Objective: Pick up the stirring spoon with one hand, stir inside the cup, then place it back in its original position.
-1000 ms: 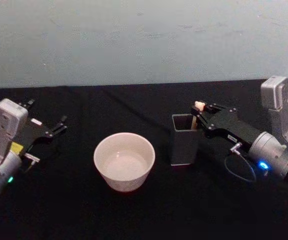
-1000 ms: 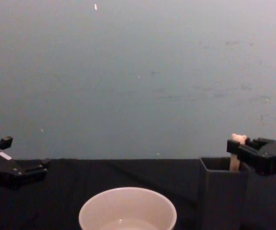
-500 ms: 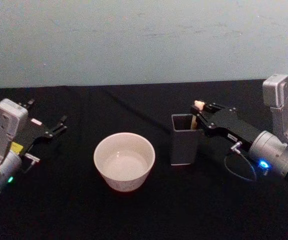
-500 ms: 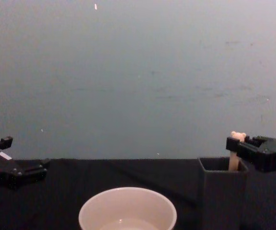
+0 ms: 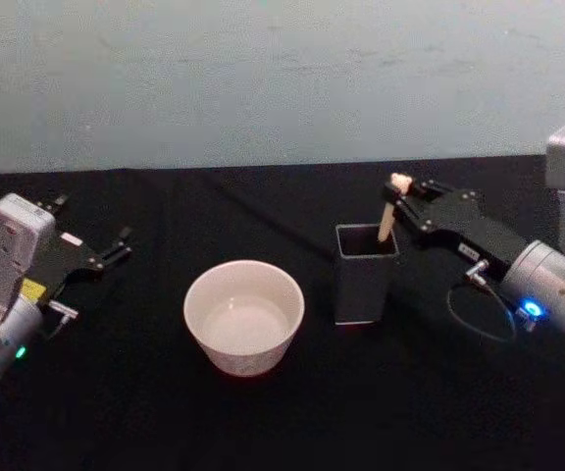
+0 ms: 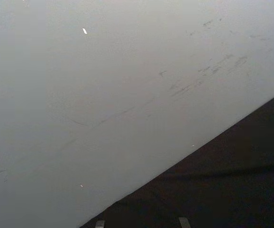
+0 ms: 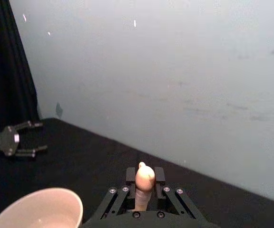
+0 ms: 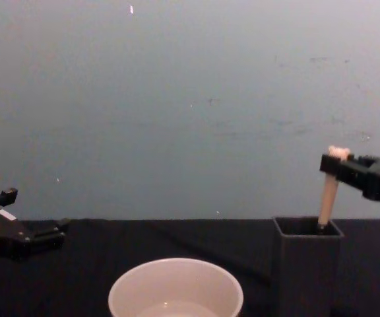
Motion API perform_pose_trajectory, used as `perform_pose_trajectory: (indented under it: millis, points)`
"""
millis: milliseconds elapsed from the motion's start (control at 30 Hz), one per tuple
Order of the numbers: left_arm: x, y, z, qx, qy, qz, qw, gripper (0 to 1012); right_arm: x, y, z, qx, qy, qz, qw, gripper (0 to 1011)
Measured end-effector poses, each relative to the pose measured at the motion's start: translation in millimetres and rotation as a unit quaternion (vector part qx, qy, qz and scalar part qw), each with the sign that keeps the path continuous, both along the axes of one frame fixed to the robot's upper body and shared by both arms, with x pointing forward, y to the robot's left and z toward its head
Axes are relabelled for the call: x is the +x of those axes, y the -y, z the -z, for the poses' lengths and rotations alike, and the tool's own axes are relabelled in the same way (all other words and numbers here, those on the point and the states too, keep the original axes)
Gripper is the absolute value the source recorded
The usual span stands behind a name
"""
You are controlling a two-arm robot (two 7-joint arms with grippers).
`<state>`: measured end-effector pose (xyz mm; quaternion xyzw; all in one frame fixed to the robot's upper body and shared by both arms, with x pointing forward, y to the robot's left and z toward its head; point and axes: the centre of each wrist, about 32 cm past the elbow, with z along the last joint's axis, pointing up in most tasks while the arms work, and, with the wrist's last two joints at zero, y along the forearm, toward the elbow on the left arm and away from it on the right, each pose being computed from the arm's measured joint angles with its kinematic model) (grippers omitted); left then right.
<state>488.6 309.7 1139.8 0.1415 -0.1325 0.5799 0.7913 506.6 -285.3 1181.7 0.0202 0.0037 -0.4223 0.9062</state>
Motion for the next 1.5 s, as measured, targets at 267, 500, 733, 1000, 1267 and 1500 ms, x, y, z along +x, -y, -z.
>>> perform_pose_trajectory:
  millis: [267, 500, 733, 1000, 1267, 1500]
  points:
    - [0.0, 0.0, 0.0, 0.000, 0.000, 0.000, 1.0000, 1001, -1.2, 1.5, -17.2, 0.022, 0.031, -0.001, 0.9993, 227]
    - [0.0, 0.0, 0.0, 0.000, 0.000, 0.000, 1.0000, 1001, 0.5, -0.7, -31.3, 0.039, 0.059, -0.004, 0.9975, 227]
    - [0.0, 0.0, 0.0, 0.000, 0.000, 0.000, 1.0000, 1001, 3.6, -6.2, -43.3, 0.056, 0.085, -0.007, 0.9948, 227]
    - [0.0, 0.0, 0.0, 0.000, 0.000, 0.000, 1.0000, 1001, 8.0, -20.3, -49.2, 0.073, 0.097, -0.025, 0.9922, 227]
    - [0.0, 0.0, 0.0, 0.000, 0.000, 0.000, 1.0000, 1001, 11.7, -37.8, -45.9, 0.073, 0.090, -0.061, 0.9914, 227]
    - [0.0, 0.0, 0.0, 0.000, 0.000, 0.000, 1.0000, 1001, 15.5, -54.9, -35.8, 0.058, 0.070, -0.099, 0.9909, 227]
